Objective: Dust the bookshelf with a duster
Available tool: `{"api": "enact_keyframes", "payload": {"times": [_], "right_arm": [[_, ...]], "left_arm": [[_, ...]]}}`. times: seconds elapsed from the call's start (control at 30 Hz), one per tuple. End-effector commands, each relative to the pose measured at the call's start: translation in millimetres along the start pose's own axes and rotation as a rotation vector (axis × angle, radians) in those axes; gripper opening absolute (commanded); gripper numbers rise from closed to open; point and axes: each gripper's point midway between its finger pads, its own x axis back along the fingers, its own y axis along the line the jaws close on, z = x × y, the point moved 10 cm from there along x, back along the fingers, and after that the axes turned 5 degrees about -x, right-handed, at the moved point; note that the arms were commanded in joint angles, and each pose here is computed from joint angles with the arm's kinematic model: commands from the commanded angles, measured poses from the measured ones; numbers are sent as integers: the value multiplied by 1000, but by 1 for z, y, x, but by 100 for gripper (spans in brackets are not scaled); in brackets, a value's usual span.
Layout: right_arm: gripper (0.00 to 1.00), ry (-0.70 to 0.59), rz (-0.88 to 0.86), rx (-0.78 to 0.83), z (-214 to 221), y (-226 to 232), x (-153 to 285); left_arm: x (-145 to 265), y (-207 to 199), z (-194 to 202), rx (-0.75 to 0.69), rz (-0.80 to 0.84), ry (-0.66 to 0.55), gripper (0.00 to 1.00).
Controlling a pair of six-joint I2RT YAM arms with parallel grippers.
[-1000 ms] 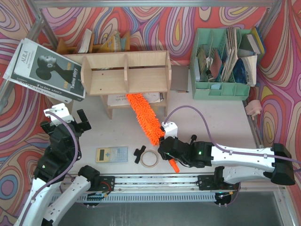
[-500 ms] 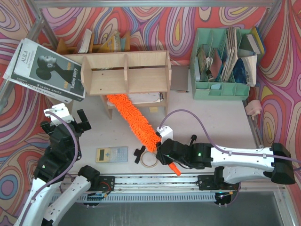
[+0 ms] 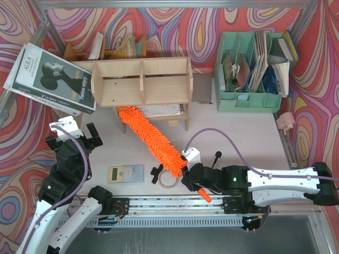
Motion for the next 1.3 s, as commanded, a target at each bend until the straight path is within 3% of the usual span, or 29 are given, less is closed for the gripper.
{"api": "enact_keyframes", "payload": {"times": [0.0,0.47,0.6,0.83,1.27], "right_arm": [[0,-109,-4,16,-16,5,3],[0,-258,-90,-19,-50,25,13],[0,-238,-137,-5,-45,26,12],[0,-149,-37,-24,-26,18,-4],[0,-248,-18,-96,-39,29,-20]], "left_arm": [[0,1,-2,9,-14,0,99],[-1,0,-2,5,-13,1,98],[-1,0,-2,5,-12,1,98],[0,1,-2,11,-10,-2,99],[0,1,-2,9,-9,0,99]]}}
